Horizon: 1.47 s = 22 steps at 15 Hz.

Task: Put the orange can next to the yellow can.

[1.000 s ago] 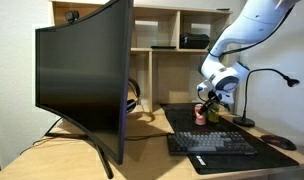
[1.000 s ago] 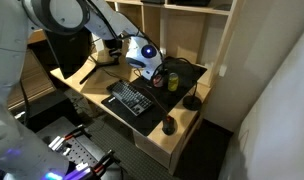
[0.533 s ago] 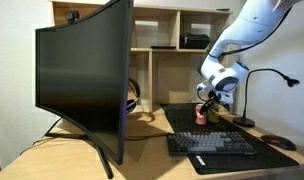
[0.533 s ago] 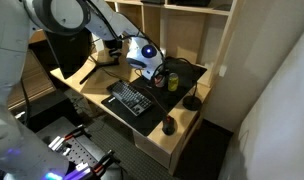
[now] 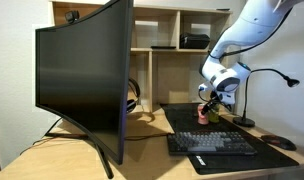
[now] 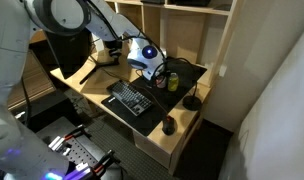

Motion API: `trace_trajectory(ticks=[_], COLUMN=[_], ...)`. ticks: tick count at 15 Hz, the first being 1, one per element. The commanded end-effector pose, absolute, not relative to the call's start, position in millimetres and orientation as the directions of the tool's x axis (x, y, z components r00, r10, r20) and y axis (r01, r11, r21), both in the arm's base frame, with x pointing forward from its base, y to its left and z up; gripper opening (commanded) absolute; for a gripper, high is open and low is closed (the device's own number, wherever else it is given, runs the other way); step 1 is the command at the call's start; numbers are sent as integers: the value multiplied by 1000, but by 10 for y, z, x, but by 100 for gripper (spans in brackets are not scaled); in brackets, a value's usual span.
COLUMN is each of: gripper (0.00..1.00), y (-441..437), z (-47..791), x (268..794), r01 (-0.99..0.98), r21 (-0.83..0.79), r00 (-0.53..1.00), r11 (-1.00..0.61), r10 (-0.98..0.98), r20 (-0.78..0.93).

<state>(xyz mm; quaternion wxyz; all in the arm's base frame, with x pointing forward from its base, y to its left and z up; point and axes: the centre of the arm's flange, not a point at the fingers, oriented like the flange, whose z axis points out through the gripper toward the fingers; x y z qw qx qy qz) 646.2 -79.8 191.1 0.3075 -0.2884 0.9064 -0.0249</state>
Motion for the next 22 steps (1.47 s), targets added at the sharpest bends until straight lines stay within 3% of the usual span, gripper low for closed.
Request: trace_trajectory(ticks=[1, 19, 20, 22], gripper=[100, 100, 100, 100], y=[-773, -568, -557, -559], z=[1796, 2839, 2787, 2859], x=[6479, 6051, 6387, 6373], r01=[-495, -515, -492, -489], r21=[-226, -356, -367, -372], r00=[-655, -446, -477, -470], r11=[839, 780, 790, 789], r10=[-531, -599, -597, -598], r20=[-537, -666, -646, -650])
